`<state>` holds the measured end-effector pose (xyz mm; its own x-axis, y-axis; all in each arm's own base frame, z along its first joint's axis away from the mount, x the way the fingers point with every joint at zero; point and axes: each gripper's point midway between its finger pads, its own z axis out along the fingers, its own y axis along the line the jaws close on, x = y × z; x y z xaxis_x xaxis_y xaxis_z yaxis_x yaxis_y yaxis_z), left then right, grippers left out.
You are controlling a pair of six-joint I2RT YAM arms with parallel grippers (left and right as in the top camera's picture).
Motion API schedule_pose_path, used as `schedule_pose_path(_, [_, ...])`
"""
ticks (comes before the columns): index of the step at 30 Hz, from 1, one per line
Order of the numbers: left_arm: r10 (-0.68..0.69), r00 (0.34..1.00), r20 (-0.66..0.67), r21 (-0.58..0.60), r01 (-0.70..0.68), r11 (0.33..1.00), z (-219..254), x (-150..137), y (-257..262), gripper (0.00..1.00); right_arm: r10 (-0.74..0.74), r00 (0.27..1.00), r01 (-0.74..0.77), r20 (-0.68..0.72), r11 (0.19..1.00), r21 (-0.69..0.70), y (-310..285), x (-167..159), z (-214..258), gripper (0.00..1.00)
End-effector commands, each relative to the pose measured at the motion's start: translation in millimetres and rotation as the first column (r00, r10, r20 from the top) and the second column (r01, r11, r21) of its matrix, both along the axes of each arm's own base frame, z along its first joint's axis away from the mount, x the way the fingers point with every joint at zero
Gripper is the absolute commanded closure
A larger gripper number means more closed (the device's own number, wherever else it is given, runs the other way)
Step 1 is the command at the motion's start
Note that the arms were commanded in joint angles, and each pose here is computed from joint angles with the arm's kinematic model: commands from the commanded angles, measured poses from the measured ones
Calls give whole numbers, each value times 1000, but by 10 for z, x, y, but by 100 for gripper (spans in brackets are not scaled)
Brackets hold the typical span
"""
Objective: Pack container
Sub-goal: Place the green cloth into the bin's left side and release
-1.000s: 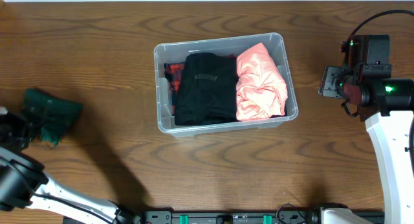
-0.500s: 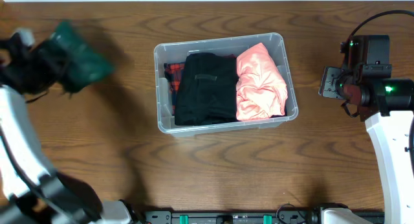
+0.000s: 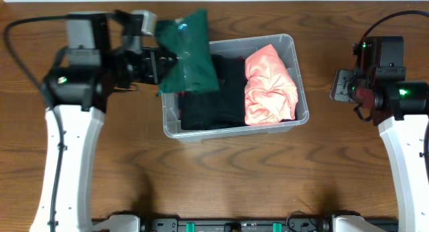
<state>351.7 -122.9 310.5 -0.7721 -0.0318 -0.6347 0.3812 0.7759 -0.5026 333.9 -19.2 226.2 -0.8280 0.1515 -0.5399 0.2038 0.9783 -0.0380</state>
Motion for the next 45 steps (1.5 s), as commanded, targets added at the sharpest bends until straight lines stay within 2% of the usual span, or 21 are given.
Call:
schedule_pose_path(1, [-31,997,-70,21,33,999,-233,66,-147,94,-2,1000,2,5,1000,-12,-41,-27,33,37])
schedule_pose_path(7, [22,969,-246,118,7,993,-804,143,-72,94,-2,1000,2,3,1000,-12,-42,-31,31,37])
schedule_pose_path(12, [28,911,-411,137,32,990,-1259,108,-76,93,-2,1000,2,4,1000,-12,-42,-29,32,37])
schedule_pose_path(13, [29,897,-441,140,37,989,-1336,88,-76,86,-2,1000,2,4,1000,-12,-42,-30,31,37])
schedule_pose_path(15, [32,872,-488,145,45,988,-1459,58,-71,55,-2,1000,2,3,1000,-12,-42,-31,31,37])
schedule_pose_path(16, [33,868,-495,146,45,988,-1476,53,-68,49,-2,1000,2,3,1000,-12,-42,-31,31,37])
schedule_pose_path(19, [59,879,-473,168,25,985,-1420,86,7,33,-2,1000,2,3,1000,-12,-42,-32,30,37])
schedule_pose_path(24, [180,935,-307,310,-80,947,-1048,218,326,23,-2,1000,2,3,1000,-12,-42,-31,31,37])
schedule_pose_path(25, [215,943,-256,352,-116,929,-953,246,418,18,-2,1000,2,3,1000,-12,-42,-31,31,37])
schedule_pose_path(27, [293,949,-119,432,-216,876,-714,314,636,2,-2,1000,2,4,1000,-12,-42,-30,31,37])
schedule_pose_path(29, [344,939,-2,455,-305,837,-477,368,775,2,-2,1000,2,4,1000,-12,-42,-28,32,37])
schedule_pose_path(32, [342,934,102,407,-353,843,-203,436,751,2,-2,1000,3,8,1000,-12,-41,-21,36,37])
schedule_pose_path(34, [323,939,120,397,-344,851,-171,465,669,2,-2,1000,2,8,1000,-12,-41,-22,36,37])
schedule_pose_path(39, [241,970,46,430,-236,871,-494,501,311,2,-2,1000,2,7,1000,-12,-41,-22,34,37])
schedule_pose_path(45, [159,976,-150,502,-64,862,-1278,467,-105,2,-2,1000,2,5,1000,-12,-41,-27,33,37])
